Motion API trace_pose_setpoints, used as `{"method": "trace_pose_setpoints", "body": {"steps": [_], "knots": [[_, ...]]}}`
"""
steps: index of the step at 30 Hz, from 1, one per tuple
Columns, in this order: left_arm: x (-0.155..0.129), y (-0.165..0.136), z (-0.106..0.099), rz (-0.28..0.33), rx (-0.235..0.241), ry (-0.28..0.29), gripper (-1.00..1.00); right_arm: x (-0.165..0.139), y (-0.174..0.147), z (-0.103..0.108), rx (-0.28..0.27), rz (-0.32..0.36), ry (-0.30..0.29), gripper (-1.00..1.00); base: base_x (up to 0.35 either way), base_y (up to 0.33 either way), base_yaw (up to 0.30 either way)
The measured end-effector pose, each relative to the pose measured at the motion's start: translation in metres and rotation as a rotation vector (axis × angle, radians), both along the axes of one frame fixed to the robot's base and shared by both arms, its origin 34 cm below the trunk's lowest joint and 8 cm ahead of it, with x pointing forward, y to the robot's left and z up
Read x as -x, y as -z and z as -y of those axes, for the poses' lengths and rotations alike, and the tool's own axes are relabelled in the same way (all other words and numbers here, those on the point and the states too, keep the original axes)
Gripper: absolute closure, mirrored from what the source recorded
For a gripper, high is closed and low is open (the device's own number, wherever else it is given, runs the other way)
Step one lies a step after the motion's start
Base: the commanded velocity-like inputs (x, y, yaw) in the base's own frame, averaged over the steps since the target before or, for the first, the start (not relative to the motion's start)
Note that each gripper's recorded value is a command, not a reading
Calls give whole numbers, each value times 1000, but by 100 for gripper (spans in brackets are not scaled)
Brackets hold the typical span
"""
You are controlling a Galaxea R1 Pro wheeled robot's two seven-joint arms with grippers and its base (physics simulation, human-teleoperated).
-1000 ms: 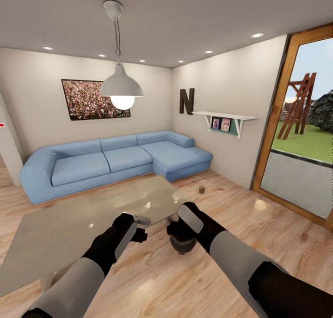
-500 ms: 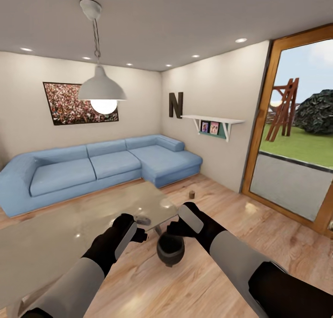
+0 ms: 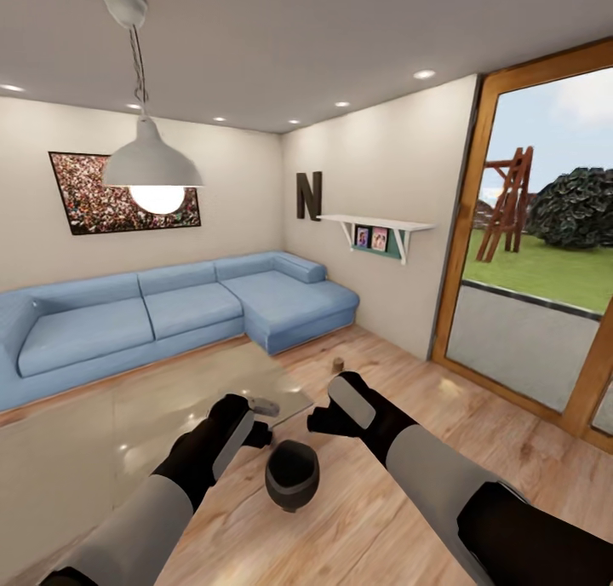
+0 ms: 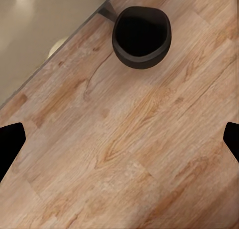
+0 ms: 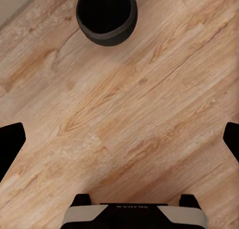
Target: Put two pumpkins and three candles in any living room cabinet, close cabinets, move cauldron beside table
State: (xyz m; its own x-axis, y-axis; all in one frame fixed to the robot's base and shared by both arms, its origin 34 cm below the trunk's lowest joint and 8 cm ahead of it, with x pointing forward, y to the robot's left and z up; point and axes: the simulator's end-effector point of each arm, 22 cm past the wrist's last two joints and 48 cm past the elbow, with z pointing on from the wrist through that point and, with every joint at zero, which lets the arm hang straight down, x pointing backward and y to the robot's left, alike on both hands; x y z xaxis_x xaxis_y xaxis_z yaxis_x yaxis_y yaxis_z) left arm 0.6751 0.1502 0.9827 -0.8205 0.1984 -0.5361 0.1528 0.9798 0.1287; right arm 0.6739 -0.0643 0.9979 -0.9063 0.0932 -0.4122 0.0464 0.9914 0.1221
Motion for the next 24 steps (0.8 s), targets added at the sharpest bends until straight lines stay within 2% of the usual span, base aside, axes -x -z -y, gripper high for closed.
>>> {"method": "trace_pose_setpoints", "body": {"steps": [6, 24], "knots": [[0, 0, 1, 0, -5, 6, -100, -1, -1, 0, -15, -3, 11, -100, 230, -225, -1], [0, 6, 3, -9, -8, 7, -100, -1, 6, 0, -17, -17, 13, -100, 230, -225, 0]]}}
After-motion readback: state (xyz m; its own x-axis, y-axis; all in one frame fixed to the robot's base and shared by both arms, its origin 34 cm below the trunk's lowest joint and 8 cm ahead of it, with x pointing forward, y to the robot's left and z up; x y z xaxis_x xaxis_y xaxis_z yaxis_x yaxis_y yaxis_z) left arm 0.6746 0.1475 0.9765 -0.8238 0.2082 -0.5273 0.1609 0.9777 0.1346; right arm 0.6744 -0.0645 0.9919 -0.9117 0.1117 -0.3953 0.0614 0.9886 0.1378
